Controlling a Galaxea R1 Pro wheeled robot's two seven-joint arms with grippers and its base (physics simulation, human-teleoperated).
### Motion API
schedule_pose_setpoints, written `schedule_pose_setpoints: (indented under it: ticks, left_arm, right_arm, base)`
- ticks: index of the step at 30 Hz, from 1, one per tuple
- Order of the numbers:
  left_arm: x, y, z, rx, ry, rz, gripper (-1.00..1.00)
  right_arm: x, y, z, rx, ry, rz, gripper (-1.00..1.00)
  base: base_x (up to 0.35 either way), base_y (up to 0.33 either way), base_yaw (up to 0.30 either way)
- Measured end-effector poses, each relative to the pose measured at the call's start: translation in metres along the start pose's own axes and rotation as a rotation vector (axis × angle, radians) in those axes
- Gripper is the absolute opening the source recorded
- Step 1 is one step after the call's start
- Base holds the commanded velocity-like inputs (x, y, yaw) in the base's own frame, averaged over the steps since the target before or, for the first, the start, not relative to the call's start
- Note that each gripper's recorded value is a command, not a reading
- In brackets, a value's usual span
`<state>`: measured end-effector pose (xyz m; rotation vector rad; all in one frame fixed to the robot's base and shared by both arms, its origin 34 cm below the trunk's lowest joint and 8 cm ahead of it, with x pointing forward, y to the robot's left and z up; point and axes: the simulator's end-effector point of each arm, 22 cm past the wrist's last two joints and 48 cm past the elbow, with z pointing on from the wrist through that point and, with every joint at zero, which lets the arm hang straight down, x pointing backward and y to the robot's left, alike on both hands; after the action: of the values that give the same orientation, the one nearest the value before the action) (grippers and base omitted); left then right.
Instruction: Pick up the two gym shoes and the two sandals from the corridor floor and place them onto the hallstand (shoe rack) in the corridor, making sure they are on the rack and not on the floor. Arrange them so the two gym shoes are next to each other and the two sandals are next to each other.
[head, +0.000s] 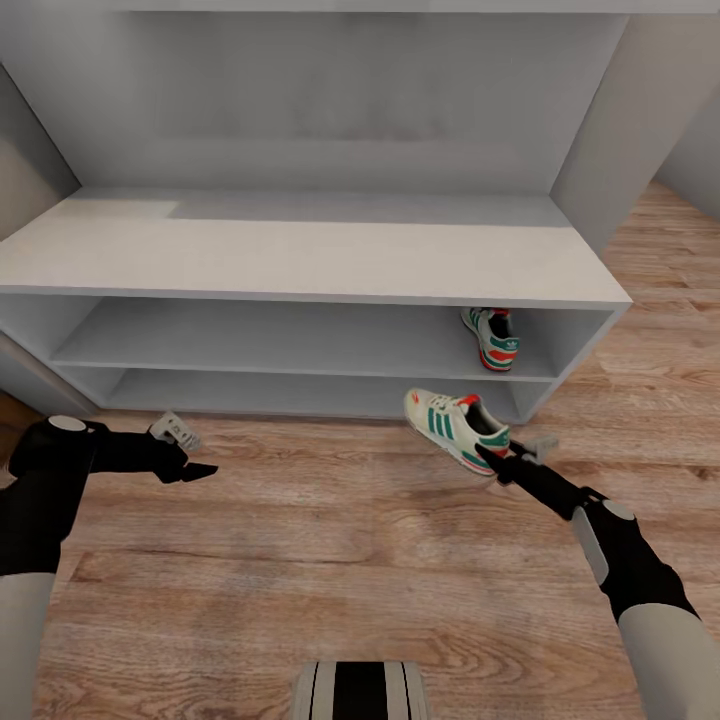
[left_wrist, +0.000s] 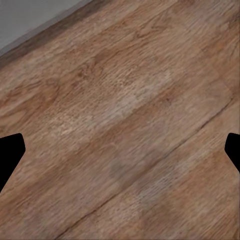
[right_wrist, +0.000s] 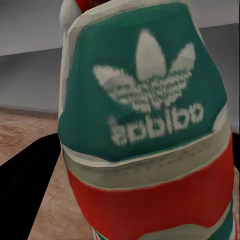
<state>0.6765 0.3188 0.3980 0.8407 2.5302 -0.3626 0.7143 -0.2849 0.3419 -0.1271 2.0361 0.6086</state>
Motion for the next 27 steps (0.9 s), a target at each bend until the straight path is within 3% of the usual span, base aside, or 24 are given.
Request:
schedule_pose_setpoints:
  ticks: [16,27]
  left_arm:
    - [0.021,-0.009,0.036,0.007,0.035,-0.068,1.0]
    - [0.029,-0.012,0.048,0.004,0.051,-0.093,1.0]
  right_arm:
    - [-0.007,0.013,0.009,0.004,-0.036,0.039,-1.0]
    - [-0.023,0.015,0.009,0.003,-0.074,0.022,-1.0]
  base:
    - [0.0,0.0,0.0]
    - [0.0,0.0,0.0]
